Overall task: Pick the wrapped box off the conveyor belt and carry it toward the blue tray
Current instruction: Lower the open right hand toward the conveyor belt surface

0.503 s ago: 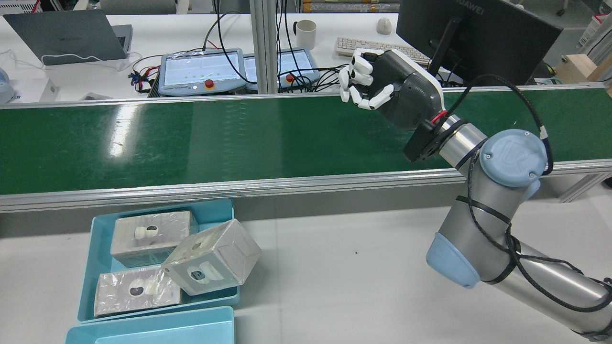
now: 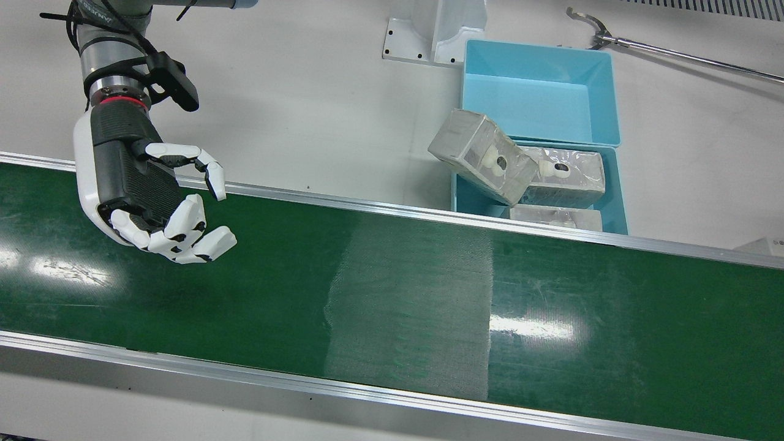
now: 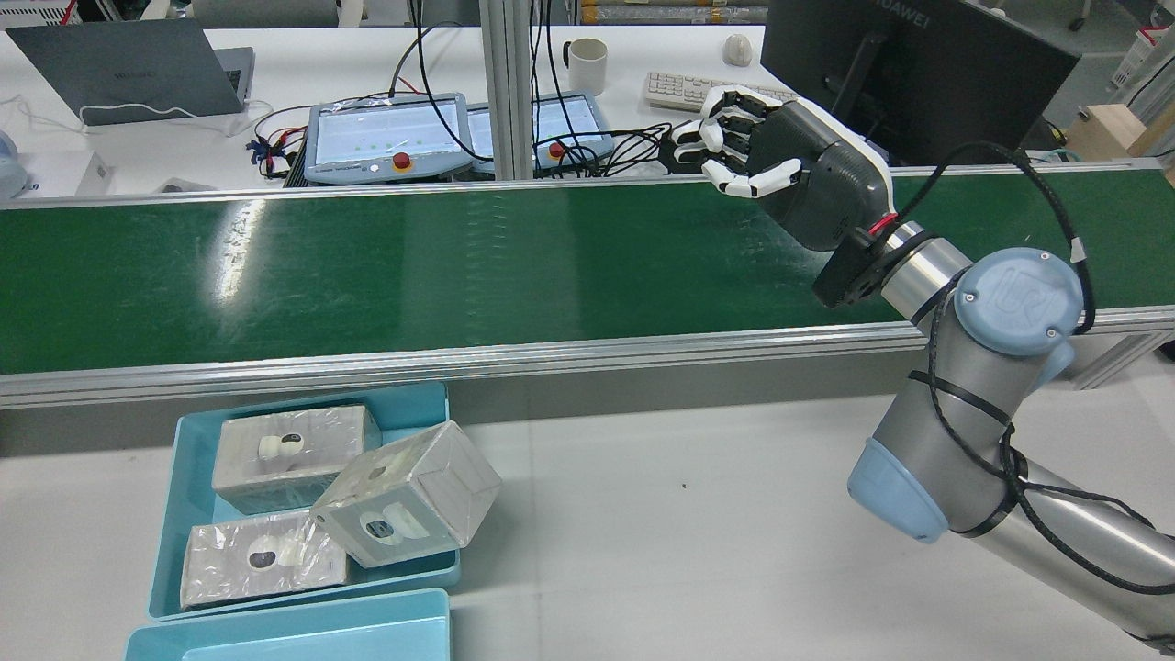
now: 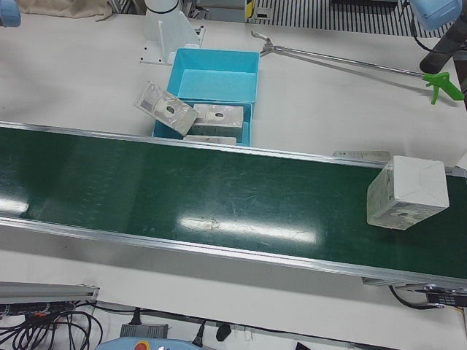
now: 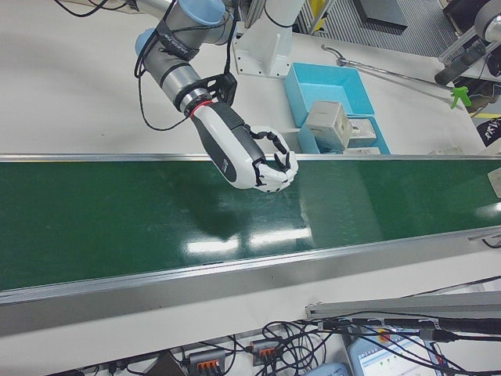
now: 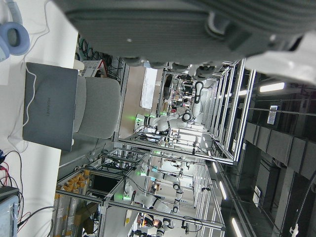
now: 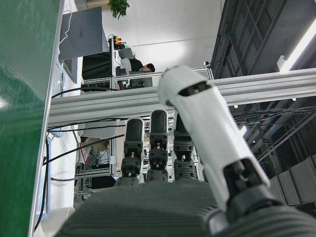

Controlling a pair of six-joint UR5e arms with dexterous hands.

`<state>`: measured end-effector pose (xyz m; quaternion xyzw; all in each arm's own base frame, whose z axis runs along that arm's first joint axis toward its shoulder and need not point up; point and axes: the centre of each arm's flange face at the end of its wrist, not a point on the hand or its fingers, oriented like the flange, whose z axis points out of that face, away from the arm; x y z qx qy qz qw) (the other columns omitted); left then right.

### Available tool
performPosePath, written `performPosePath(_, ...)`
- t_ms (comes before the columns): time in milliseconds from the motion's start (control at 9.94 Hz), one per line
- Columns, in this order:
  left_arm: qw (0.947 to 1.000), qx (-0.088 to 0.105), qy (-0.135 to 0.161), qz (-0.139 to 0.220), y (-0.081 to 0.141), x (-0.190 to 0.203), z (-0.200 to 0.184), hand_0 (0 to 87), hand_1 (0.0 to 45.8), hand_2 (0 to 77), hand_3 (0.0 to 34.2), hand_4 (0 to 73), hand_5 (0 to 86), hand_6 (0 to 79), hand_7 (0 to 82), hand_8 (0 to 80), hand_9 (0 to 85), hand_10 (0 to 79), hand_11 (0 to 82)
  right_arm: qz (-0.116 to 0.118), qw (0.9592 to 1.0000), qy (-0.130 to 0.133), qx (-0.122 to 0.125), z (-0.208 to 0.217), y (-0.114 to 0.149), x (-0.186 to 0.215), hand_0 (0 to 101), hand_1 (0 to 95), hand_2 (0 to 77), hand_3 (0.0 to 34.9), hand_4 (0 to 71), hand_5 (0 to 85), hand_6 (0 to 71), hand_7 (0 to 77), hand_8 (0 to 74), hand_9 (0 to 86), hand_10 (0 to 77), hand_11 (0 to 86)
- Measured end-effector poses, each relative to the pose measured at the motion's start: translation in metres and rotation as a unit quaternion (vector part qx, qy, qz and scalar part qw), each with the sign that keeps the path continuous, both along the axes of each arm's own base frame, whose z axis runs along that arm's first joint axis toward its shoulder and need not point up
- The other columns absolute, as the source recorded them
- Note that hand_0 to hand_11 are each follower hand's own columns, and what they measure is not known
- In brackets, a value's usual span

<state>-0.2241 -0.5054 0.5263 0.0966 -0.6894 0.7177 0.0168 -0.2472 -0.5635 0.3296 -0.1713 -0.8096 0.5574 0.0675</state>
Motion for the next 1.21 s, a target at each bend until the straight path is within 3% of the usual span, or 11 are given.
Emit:
performPosePath(101,1.0000,0.000,0.000,0.000,0.000,0.000,0.000,0.0,0.0,1.1,0.0,0.0,1.1,0.0,0.5,0.5,0.0,0.5,0.0,0.000,1.0000,0.002,-0.001,0.001,0.000,0.000,61,31.6,41.5,0.5,21.3,51.3,35.5,58.4,28.4,36.0,21.8,36.5)
performPosePath(201,1.0000,0.000,0.000,0.000,0.000,0.000,0.000,0.0,0.0,1.1,0.0,0.0,1.1,0.0,0.5,0.5,0.0,0.5,0.0,0.000,1.0000,0.007,-0.004,0.005,-0.002,-0.003,63,35.5,45.3,0.6,21.3,45.3,27.3,49.1,18.5,26.7,9.8,27.8)
performPosePath(302,1.0000,0.000,0.000,0.000,0.000,0.000,0.000,0.0,0.0,0.5,0.0,0.0,1.1,0.0,0.5,0.5,0.0,0.5,0.0,-0.001,0.9999,0.012,-0.009,0.010,-0.003,-0.004,65,34.9,46.9,2.4,15.3,42.0,18.0,39.8,4.9,15.8,0.0,14.7)
performPosePath(403,1.0000,0.000,0.000,0.000,0.000,0.000,0.000,0.0,0.0,1.1,0.0,0.0,1.1,0.0,0.5,0.5,0.0,0.5,0.0,-0.001,0.9998,0.017,-0.015,0.014,-0.003,-0.005,59,25.6,29.5,10.7,12.0,34.9,8.7,26.7,1.1,6.5,0.0,2.7)
performPosePath(503,1.0000,0.000,0.000,0.000,0.000,0.000,0.000,0.0,0.0,1.1,0.0,0.0,1.1,0.0,0.5,0.5,0.0,0.5,0.0,-0.001,0.9996,0.020,-0.021,0.016,-0.003,-0.004,54,20.7,19.6,12.9,11.5,32.7,8.2,26.7,1.1,3.8,0.0,2.7)
performPosePath(604,1.0000,0.000,0.000,0.000,0.000,0.000,0.000,0.0,0.0,0.5,0.0,0.0,1.1,0.0,0.5,0.5,0.0,0.5,0.0,0.000,0.9994,0.023,-0.025,0.019,-0.003,-0.003,54,20.7,19.6,12.9,11.5,32.7,8.2,26.7,1.1,3.8,0.0,2.7)
performPosePath(805,1.0000,0.000,0.000,0.000,0.000,0.000,0.000,0.0,0.0,0.5,0.0,0.0,1.1,0.0,0.5,0.5,0.0,0.0,0.0,0.004,0.9991,0.027,-0.032,0.025,-0.002,0.003,43,6.0,3.3,7.3,10.4,30.0,6.5,22.9,0.0,3.3,0.0,1.6)
performPosePath(1107,1.0000,0.000,0.000,0.000,0.000,0.000,0.000,0.0,0.0,1.1,0.0,0.0,1.1,0.0,0.5,0.5,0.0,0.5,0.0,0.010,0.9990,0.028,-0.034,0.029,-0.003,0.011,41,8.7,2.2,8.4,8.2,27.8,4.4,19.6,0.0,3.3,0.0,1.6)
performPosePath(1208,1.0000,0.000,0.000,0.000,0.000,0.000,0.000,0.0,0.0,1.1,0.0,0.0,1.1,0.0,0.5,0.5,0.0,0.5,0.0,0.010,0.9990,0.027,-0.034,0.029,-0.003,0.011,46,12.5,13.1,12.4,7.6,26.2,2.2,19.6,0.0,2.2,0.0,1.6)
